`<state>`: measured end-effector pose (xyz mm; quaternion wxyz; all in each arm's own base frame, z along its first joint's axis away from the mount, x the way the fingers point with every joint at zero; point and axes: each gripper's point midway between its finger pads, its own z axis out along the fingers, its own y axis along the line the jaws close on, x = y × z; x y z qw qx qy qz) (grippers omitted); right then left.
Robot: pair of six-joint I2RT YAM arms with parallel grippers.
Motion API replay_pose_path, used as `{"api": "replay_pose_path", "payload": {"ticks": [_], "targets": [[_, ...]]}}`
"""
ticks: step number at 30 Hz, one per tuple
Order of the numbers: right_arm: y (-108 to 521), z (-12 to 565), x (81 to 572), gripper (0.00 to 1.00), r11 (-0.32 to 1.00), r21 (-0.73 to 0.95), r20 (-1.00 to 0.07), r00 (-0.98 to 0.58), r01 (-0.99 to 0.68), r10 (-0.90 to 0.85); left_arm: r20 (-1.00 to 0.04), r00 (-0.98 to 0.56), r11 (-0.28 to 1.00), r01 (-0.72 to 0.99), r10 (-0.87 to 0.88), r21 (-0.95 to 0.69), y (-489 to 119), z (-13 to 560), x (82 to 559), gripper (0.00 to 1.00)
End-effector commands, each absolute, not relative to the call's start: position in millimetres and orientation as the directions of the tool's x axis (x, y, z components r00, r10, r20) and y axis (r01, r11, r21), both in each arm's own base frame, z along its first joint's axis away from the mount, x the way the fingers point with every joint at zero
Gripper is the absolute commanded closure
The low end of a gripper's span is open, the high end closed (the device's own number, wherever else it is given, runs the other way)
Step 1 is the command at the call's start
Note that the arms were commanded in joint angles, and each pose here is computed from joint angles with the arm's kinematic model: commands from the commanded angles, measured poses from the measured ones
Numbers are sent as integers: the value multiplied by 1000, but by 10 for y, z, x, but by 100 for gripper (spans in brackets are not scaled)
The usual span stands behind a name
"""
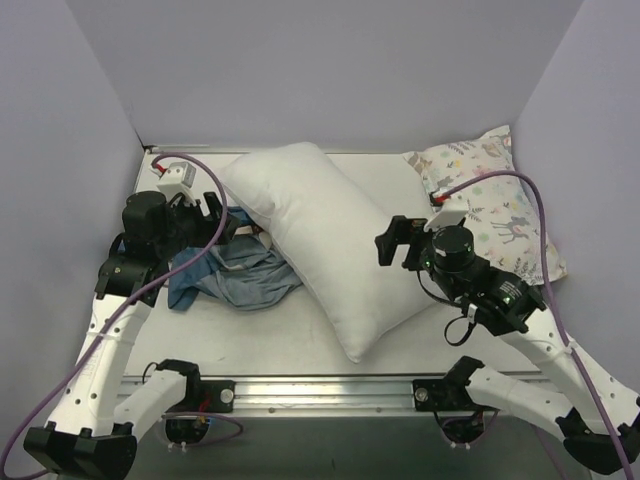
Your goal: Remove the pillowcase from the pillow
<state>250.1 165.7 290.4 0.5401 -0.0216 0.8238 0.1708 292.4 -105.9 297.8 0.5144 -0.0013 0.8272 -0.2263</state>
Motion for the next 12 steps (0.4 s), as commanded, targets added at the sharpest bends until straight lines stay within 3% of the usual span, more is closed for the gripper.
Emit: {"api": "replay_pose_path", "payload": {"ticks": [1, 12], "targets": [[1322, 2782, 2456, 0, 968, 214, -909, -390, -133, 148, -865, -456, 899, 258, -210, -354, -1052, 2982, 2825, 20], [1307, 2671, 2399, 0, 969, 196, -901, -419, -153, 116, -868, -455, 907, 249, -201, -341, -1012, 2957, 2760, 19]]}}
